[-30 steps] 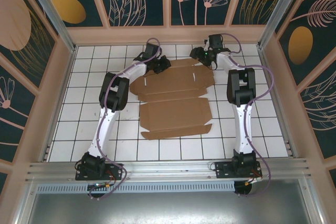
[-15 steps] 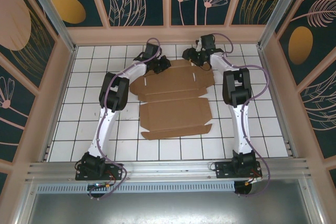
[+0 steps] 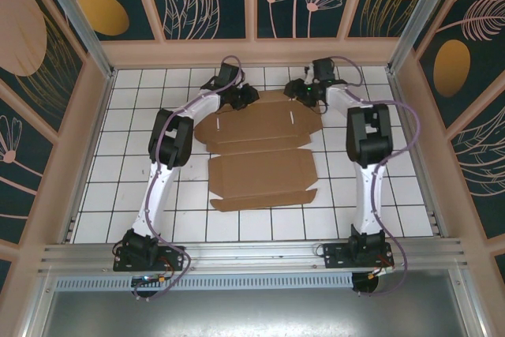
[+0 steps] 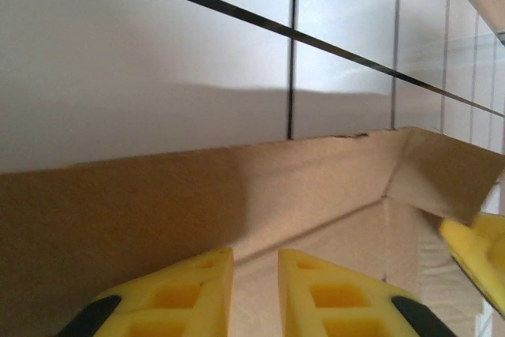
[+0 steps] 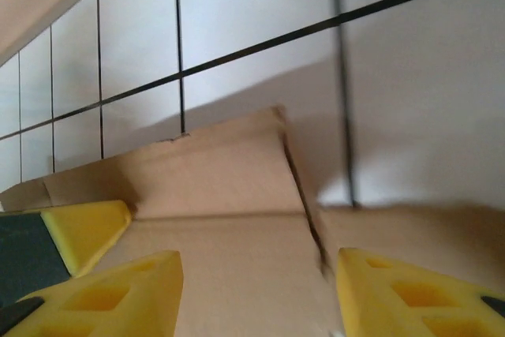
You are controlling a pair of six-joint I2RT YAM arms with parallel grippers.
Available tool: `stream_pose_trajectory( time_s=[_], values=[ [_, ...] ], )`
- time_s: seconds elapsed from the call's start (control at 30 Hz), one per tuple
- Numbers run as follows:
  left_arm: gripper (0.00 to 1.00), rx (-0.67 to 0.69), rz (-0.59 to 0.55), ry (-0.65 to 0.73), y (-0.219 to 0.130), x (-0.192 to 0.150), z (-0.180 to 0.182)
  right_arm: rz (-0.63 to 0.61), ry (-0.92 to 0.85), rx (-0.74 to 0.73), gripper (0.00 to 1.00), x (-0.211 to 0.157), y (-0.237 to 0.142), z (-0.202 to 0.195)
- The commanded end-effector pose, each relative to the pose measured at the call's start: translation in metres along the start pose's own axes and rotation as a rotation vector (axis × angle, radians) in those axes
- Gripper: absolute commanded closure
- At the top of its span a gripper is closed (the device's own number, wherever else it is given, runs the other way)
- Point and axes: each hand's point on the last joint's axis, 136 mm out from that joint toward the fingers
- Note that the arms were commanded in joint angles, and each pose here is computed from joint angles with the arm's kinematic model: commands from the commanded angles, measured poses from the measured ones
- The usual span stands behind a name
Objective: Fold the paper box
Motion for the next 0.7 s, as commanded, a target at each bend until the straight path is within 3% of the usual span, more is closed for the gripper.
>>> stream_pose_trajectory(
  time_s=[0.0,0.2,0.5,0.67],
  values=[
    [0.75,-0.104,-0.025,0.069,-0.047,0.005,-0.062,-0.157,-0.034,-0.046,0.46,0.036,-0.058,-0.014],
    [0.75,-0.024,0.04,0.041,-0.062,-0.034,-0.021,-0.133,-0.012,-0.097,0.45,0.013,-0.081,-0.049],
    [0.79,0.105,0.091,-0.063,-0.076,-0.087,0.053,-0.032,-0.011,-0.058,0.43,-0.014,-0.061,-0.067],
    [0.8,0.155,0.105,-0.077,-0.075,-0.097,0.075,0.005,-0.012,-0.06,0.51,-0.027,-0.054,-0.069]
  ],
)
Point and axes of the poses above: each hand's point on the last joint's axis, 136 mm out from that joint toward the fingers, its own y axis out along the fingers, its own z axis along the line the jaws close on, x = y × z, and after that the axes turned 9 degrees about -y, right-handed
